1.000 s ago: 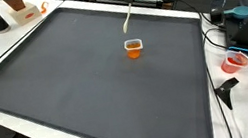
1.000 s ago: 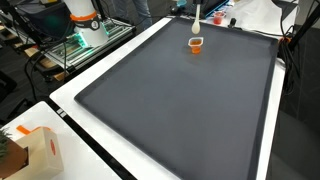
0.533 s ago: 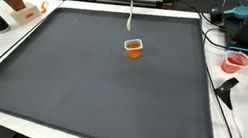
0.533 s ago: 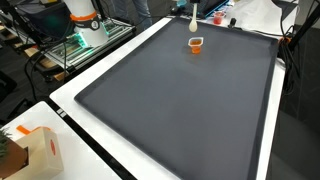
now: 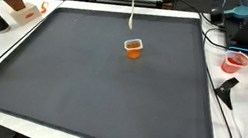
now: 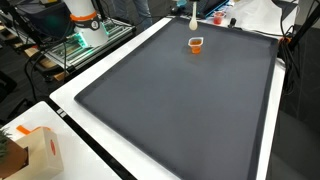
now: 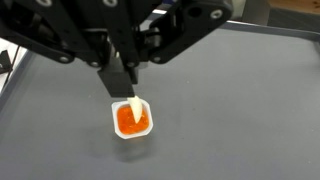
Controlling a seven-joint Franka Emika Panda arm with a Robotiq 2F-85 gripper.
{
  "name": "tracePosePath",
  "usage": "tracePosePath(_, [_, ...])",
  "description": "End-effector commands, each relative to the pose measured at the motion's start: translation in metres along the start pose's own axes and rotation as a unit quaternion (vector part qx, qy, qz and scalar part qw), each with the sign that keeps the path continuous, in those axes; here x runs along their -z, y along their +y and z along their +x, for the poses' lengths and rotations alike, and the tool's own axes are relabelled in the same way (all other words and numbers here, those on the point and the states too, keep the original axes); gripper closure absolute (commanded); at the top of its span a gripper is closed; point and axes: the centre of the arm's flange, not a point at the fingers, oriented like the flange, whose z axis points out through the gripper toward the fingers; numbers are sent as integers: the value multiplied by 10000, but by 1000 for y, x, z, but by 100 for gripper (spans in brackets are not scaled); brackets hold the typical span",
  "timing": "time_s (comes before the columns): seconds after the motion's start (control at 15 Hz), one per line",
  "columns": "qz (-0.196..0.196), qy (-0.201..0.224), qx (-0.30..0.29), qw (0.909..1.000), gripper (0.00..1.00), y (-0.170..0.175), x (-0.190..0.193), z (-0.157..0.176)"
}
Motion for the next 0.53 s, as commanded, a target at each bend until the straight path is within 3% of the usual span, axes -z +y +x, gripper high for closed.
tracePosePath(0.0, [108, 81, 95, 9999, 97, 7, 4, -15])
tracePosePath(0.13, [4, 40, 60, 10000, 97, 1, 2, -3])
tracePosePath(0.2, [4, 45, 65, 10000, 87, 1, 2, -3])
tracePosePath(0.47, [6, 44, 69, 10000, 87, 0, 2, -2])
